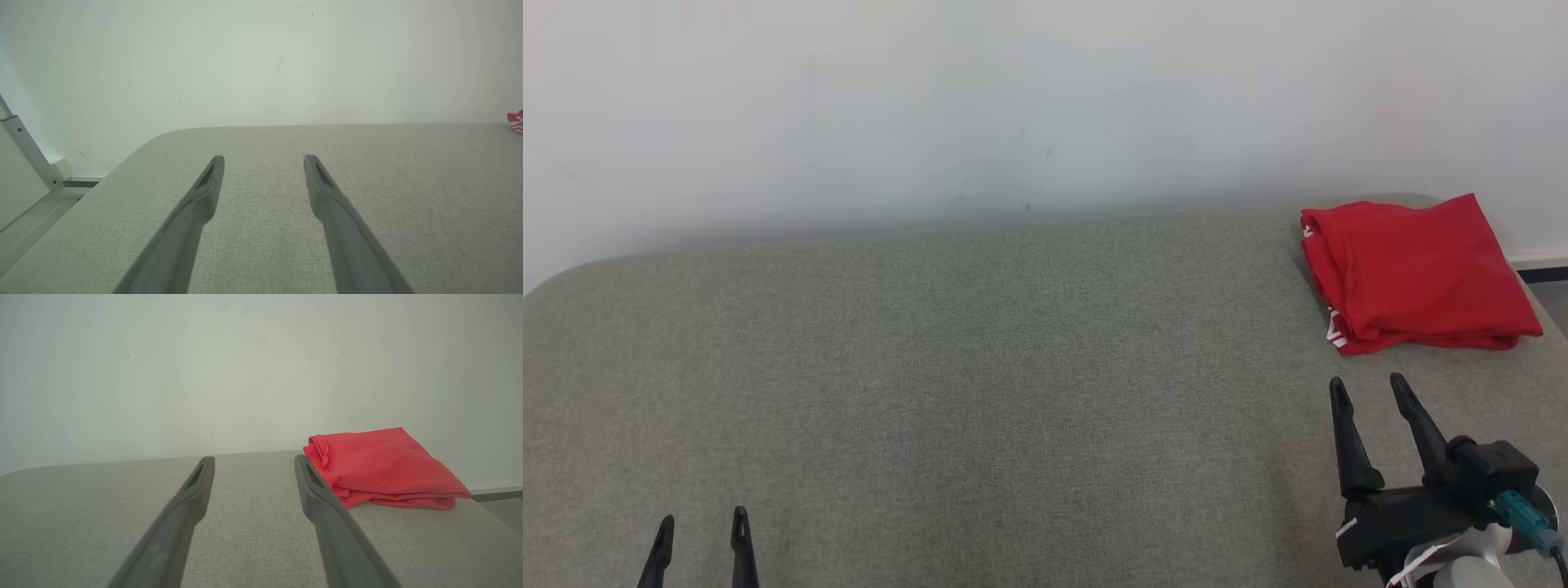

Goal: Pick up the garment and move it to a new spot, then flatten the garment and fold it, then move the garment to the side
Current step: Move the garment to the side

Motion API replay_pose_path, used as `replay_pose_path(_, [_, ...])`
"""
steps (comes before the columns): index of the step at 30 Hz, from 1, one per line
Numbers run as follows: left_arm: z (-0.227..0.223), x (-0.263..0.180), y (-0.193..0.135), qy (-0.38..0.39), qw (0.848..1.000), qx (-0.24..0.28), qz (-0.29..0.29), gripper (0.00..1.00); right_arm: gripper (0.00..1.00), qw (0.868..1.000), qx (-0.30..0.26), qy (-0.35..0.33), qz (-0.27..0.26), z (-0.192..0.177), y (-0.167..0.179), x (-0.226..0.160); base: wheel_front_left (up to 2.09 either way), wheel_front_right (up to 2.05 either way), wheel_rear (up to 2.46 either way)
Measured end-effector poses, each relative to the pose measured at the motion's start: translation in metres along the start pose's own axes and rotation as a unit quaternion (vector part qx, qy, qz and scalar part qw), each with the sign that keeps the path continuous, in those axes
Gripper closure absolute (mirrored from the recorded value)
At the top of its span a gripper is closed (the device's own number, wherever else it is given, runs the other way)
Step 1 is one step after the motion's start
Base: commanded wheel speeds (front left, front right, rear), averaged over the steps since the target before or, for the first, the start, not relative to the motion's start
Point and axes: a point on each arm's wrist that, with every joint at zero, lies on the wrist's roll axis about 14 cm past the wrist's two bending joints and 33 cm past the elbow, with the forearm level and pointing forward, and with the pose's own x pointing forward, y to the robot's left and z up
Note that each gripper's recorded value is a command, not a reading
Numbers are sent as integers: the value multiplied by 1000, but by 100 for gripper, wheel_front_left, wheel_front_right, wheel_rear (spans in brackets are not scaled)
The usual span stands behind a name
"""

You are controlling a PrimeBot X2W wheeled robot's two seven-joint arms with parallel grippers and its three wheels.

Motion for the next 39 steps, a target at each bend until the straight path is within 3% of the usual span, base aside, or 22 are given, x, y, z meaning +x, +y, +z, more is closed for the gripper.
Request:
replay_pose_path(21, [0, -7, 8, 1, 1000, 0, 12, 0, 0, 999, 44, 14, 7, -17, 29, -36, 0, 0, 0])
replay_pose_path(39, [0, -12, 11, 0, 1000, 2, 11, 0, 0, 999, 40, 17, 17, -19, 38, -43, 0, 0, 0])
